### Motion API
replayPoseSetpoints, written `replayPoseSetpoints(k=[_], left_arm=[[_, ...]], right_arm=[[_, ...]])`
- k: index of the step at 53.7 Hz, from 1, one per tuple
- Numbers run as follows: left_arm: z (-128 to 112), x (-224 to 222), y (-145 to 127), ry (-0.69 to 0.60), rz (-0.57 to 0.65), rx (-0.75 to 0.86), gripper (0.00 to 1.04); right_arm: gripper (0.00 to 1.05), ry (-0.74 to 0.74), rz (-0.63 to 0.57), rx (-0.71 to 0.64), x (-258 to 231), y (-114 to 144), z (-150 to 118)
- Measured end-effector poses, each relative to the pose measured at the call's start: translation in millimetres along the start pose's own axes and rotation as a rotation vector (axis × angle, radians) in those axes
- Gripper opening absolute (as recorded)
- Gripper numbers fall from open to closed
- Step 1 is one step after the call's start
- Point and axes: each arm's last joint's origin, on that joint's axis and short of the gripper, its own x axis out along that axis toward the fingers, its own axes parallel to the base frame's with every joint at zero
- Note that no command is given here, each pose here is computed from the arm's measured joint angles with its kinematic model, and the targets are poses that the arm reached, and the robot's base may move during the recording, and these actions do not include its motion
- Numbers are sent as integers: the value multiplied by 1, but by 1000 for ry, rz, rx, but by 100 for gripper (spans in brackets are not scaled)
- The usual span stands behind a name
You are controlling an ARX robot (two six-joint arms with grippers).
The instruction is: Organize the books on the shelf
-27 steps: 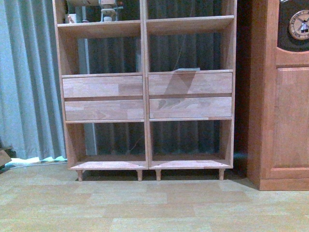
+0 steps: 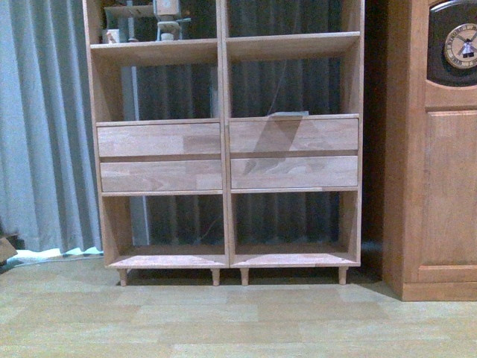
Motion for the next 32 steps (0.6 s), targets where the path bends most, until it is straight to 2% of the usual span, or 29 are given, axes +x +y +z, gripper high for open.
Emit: replayPoseSetpoints(k=[32], left_arm=[[0, 0, 0, 0, 0, 0, 97]], right_arm=[[98, 0, 0, 0, 0, 0, 0]])
